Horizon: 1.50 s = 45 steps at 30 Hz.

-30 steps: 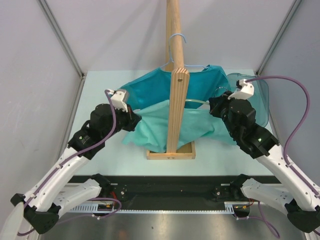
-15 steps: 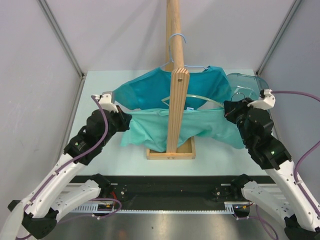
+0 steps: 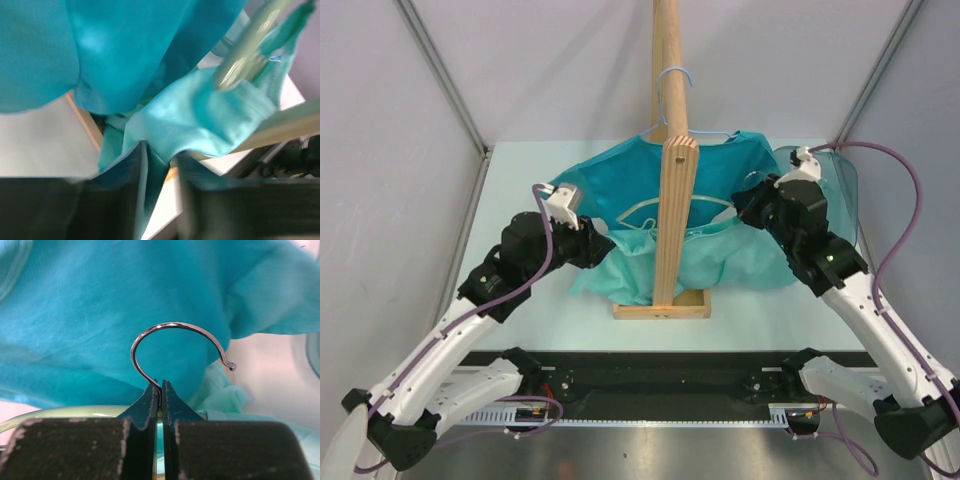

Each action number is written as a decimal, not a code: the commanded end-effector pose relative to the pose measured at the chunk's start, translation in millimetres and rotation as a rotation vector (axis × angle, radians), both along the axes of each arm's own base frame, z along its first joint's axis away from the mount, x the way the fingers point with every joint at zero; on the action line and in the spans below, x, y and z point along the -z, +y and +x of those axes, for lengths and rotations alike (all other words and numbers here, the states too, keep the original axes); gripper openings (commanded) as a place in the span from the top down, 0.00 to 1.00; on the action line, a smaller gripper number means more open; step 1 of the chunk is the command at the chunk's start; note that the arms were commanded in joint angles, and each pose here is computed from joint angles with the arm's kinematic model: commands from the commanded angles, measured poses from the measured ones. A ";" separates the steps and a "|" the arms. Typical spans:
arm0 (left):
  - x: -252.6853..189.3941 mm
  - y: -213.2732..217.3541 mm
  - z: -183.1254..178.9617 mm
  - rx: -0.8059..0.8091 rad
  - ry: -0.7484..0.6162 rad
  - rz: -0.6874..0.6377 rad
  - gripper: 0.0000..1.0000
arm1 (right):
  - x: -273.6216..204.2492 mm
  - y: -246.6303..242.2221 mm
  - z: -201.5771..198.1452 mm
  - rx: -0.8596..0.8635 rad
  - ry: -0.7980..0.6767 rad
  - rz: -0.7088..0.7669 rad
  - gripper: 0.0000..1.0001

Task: Remove the t-shirt from the hanger

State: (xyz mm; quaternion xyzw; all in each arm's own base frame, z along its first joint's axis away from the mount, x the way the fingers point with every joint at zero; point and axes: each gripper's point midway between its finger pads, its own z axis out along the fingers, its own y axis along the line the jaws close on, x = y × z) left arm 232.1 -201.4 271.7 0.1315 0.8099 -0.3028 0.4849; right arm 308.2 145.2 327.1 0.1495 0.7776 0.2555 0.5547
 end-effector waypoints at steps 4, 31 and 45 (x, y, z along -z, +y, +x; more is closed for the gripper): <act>-85.0 19.2 -22.5 0.019 -0.331 -0.135 0.32 | -53.9 32.7 9.4 -0.112 -0.116 -0.021 1.00; -90.1 -72.4 -17.6 0.438 -0.143 -0.013 0.24 | -60.5 109.0 -21.7 -0.475 -0.181 -0.059 1.00; -97.7 -62.7 -13.8 0.362 -0.192 0.012 1.00 | -41.9 87.6 -22.7 -0.354 -0.104 -0.073 0.39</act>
